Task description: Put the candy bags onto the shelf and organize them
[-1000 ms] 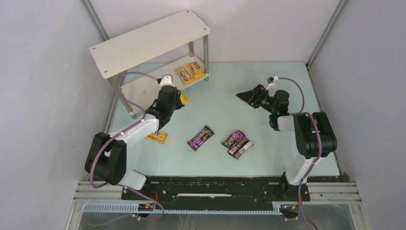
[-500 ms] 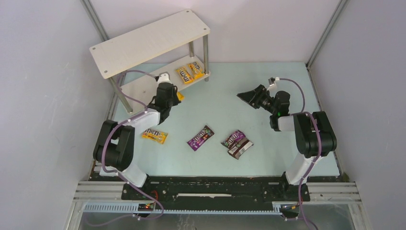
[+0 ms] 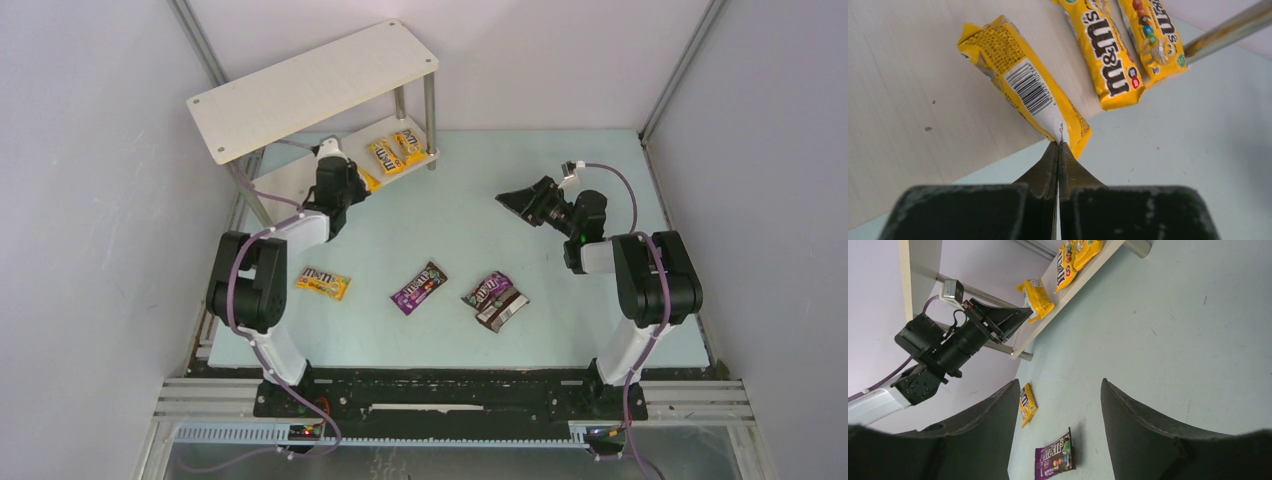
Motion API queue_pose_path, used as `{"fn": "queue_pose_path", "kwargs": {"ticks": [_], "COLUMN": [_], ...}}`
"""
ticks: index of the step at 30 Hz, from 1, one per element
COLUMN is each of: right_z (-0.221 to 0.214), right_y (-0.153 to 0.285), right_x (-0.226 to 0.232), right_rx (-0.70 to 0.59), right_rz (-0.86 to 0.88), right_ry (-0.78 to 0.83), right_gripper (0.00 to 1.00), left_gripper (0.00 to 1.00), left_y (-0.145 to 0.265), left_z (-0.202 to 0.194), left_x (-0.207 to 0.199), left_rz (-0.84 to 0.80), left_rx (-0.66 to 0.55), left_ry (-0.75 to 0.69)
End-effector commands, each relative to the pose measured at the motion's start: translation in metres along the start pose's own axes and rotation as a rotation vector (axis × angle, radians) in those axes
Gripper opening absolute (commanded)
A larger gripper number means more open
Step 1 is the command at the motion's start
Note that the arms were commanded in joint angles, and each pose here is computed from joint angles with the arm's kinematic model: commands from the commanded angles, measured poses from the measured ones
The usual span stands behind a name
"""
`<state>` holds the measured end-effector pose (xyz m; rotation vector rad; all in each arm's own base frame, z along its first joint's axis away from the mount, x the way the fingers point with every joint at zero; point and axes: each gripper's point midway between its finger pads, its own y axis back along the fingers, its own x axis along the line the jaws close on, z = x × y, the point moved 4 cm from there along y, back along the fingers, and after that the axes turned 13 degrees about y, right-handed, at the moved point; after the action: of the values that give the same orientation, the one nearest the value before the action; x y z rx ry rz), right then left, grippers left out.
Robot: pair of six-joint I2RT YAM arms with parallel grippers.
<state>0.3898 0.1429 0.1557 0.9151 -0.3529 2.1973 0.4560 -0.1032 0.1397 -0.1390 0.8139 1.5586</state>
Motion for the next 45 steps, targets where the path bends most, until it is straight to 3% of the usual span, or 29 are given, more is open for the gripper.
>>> {"fn": "queue_pose_path", "kwargs": {"ticks": [1,4,8,15,20,24,29,32,40,45], "right_z": [0.005,0.005,0.005,0.005,0.004,0.004,0.004,0.004,0.004,0.005], "right_y": [0.001,0.001,0.001,0.000,0.000,0.000,0.000,-0.001,0.000,0.000], "right_x": [0.002,0.002,0.003,0.003,0.004,0.004,0.007,0.007,0.006,0.005], "right_rx": [-0.024,-0.026,-0.026,-0.027,-0.025,-0.024,-0.027,-0.027,-0.029,-0.032], "right_rz": [0.027,0.030,0.032,0.038,0.040,0.043,0.056,0.057,0.058,0.062], "right_ry": [0.024,0.022,0.022,0.017,0.015,0.015,0.021,0.018,0.016,0.010], "right_gripper": [0.69,0.69,0.69,0.69,0.69,0.69,0.68,0.69,0.68,0.68], "left_gripper": [0.04,0.08,0.27,0.46,0.54,0.72,0.73,0.67,0.62,0.57], "left_y": [-0.008,-0.012,-0.007,0.019,0.038,0.045,0.044,0.026,-0.010,-0.018], "left_z": [0.017,0.015,0.017,0.018,0.016,0.021,0.031,0.028,0.025,0.031], "left_x": [-0.003,0.001,0.003,0.006,0.004,0.006,0.021,0.013,0.005,0.009], "left_rz": [-0.027,0.016,0.044,0.065,0.002,-0.008,0.066,0.009,-0.013,-0.002], "left_rx": [0.000,0.028,0.024,-0.016,-0.088,-0.169,-0.320,-0.305,-0.292,-0.328], "left_ry": [0.087,0.086,0.094,0.104,0.227,0.398,0.727,0.875,1.054,1.056]}}
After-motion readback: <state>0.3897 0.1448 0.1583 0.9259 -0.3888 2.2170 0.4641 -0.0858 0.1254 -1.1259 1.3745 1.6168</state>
